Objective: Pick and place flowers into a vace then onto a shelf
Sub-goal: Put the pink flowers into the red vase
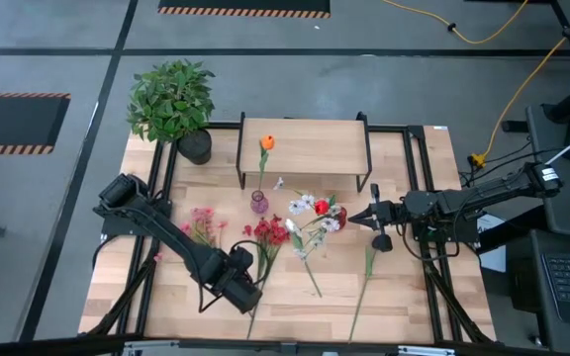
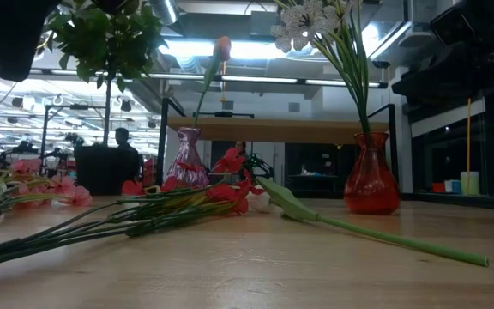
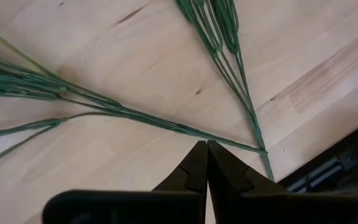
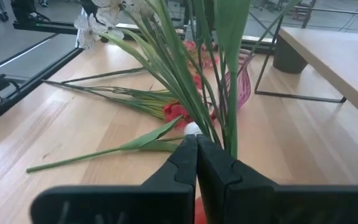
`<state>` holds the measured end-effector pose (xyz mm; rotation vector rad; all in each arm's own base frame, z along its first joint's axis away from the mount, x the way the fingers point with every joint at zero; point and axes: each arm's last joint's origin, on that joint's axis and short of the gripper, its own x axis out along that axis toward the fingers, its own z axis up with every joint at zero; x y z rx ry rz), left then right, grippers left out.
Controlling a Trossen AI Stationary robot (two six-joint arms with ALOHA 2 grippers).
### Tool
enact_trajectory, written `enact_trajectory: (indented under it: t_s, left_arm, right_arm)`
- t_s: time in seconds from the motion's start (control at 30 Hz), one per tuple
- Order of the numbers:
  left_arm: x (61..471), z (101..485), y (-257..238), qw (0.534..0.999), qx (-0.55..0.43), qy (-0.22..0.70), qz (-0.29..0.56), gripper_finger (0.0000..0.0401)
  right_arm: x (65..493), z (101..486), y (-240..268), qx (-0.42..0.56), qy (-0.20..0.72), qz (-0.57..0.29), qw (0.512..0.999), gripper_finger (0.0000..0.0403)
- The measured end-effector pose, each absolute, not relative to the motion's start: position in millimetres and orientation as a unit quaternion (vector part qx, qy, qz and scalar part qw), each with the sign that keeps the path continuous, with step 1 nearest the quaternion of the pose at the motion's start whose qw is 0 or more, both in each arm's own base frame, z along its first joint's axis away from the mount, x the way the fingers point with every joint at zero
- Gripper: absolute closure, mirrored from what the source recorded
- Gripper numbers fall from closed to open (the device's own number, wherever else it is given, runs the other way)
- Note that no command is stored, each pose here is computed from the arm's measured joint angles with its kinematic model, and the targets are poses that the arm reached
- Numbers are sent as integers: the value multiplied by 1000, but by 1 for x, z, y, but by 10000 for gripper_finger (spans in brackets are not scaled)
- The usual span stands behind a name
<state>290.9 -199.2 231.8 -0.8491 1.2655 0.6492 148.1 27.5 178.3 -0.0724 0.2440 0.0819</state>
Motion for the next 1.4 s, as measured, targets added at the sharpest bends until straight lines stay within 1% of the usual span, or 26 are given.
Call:
enact_trajectory:
  t_s: [0.2,0.27,0.43,0.57,0.67,0.73,1.1,1.3,1.4]
  left_arm:
    - [288,232,-202,677,-372,566,288,396]
    - [286,231,-199,668,-370,566,309,394]
    - [275,230,-191,631,-365,563,390,393]
    - [273,230,-189,626,-363,554,412,387]
    - [274,230,-188,636,-369,522,432,373]
    - [273,228,-186,634,-380,499,452,361]
    - [274,226,-187,563,-486,413,525,290]
    - [275,225,-188,541,-511,390,542,259]
    - [277,217,-190,531,-512,382,558,248]
  right_arm:
    - [148,178,27,-36,122,41,991,391]
    - [148,178,27,-36,122,41,991,391]
    - [148,178,27,-36,122,41,991,391]
    - [148,178,27,-36,122,41,991,391]
    - [148,178,27,-36,122,41,991,391]
    - [148,178,28,-36,122,41,991,391]
    - [147,176,27,-38,134,42,989,391]
    - [147,173,27,-40,148,43,987,391]
    - [147,173,27,-40,148,43,987,391]
